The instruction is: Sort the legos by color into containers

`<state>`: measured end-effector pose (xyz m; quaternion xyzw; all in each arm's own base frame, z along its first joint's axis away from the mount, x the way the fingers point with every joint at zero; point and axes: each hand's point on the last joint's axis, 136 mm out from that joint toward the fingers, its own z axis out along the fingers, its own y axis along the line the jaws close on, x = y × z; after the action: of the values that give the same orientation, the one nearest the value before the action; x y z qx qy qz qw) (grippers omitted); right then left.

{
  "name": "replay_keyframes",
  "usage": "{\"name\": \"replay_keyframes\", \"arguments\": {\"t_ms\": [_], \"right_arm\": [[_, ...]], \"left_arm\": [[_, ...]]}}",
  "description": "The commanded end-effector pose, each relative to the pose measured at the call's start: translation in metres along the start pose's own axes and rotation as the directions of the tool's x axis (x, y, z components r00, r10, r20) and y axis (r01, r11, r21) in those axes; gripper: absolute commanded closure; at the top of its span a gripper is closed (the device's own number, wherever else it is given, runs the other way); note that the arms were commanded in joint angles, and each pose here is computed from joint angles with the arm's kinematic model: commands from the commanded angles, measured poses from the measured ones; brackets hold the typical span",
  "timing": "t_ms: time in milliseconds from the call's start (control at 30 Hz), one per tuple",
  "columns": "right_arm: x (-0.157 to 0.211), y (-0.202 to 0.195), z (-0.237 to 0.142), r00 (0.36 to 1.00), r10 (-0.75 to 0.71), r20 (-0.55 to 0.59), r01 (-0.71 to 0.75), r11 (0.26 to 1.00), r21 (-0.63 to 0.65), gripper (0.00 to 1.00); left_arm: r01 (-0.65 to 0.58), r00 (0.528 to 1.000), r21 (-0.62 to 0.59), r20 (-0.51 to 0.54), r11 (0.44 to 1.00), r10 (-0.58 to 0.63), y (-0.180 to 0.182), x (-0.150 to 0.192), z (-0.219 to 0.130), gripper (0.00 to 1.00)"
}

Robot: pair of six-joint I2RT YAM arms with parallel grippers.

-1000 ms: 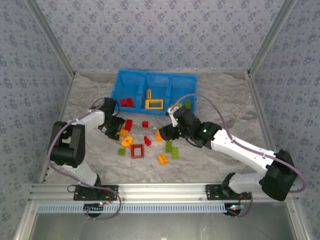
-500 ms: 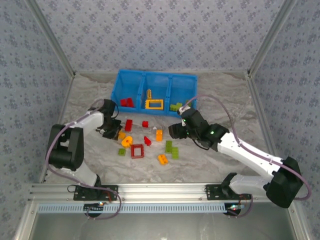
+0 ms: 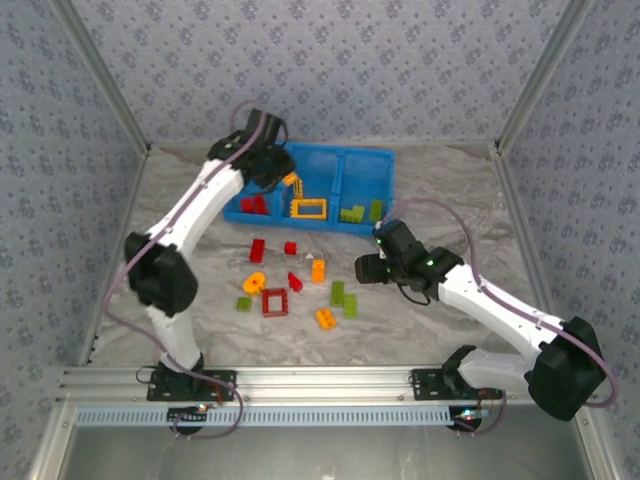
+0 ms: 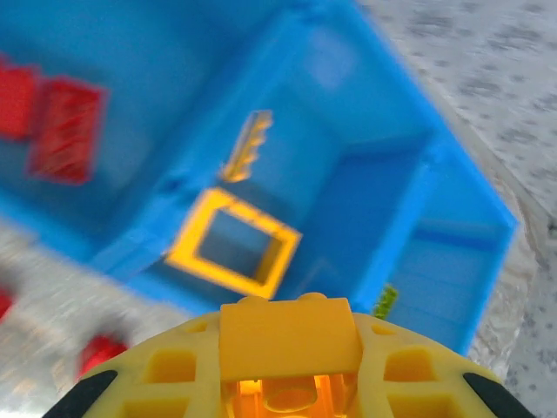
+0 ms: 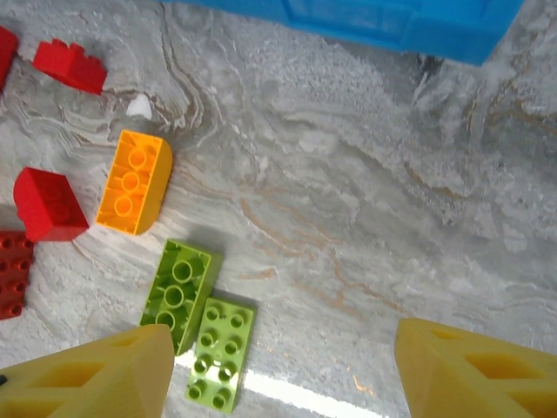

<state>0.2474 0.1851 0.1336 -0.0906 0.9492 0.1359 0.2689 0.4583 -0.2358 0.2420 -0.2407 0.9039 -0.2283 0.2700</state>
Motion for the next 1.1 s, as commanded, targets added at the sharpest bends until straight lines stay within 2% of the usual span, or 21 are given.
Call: {"name": "replay_keyframes", "arguments": {"t_ms": [0, 200, 300, 433, 533, 667, 767, 967, 1067], "right_arm": [[0.007, -0.006, -0.01, 0.999, 0.021, -0.034, -0.021, 1.0, 0.003, 0.29], [0.015, -0.004, -0.017, 0.998, 0.022, -0.061, -0.024, 0.999, -0.027, 0.29], [0.024, 0.001, -0.018, 0.995, 0.015, -0.099, -0.021, 0.997, -0.069, 0.29], [0.041, 0.003, -0.013, 0.985, -0.007, -0.174, -0.006, 0.997, -0.078, 0.29], [0.054, 0.0, -0.007, 0.974, -0.014, -0.225, 0.004, 0.999, -0.045, 0.29], [0.069, 0.004, 0.008, 0.954, -0.039, -0.298, 0.042, 0.999, 0.005, 0.29], [0.078, 0.017, 0.021, 0.941, -0.094, -0.326, 0.099, 0.995, -0.001, 0.3], [0.094, 0.035, 0.045, 0.907, -0.112, -0.405, 0.134, 0.991, 0.025, 0.29], [0.099, 0.044, 0.055, 0.896, -0.118, -0.429, 0.149, 0.988, 0.039, 0.29]], "left_arm": [[-0.22, 0.975, -0.043, -0.005, 0.974, 0.22, -0.015, 0.005, 0.047, 0.8], [-0.35, 0.934, -0.043, 0.056, 0.936, 0.352, -0.042, -0.001, 0.106, 0.81], [-0.381, 0.918, -0.069, 0.089, 0.922, 0.386, -0.041, -0.004, 0.13, 0.83], [-0.4, 0.912, -0.126, 0.043, 0.908, 0.407, -0.025, 0.005, 0.163, 0.84], [-0.404, 0.914, -0.125, -0.005, 0.906, 0.406, -0.017, 0.019, 0.18, 0.84], [-0.391, 0.92, -0.136, -0.022, 0.91, 0.392, -0.012, 0.026, 0.189, 0.83], [-0.392, 0.92, -0.14, -0.04, 0.909, 0.39, -0.009, 0.03, 0.188, 0.78], [-0.421, 0.907, -0.134, -0.063, 0.897, 0.416, -0.01, 0.029, 0.175, 0.68], [-0.416, 0.909, -0.124, -0.058, 0.901, 0.412, -0.013, 0.025, 0.165, 0.6]]}}
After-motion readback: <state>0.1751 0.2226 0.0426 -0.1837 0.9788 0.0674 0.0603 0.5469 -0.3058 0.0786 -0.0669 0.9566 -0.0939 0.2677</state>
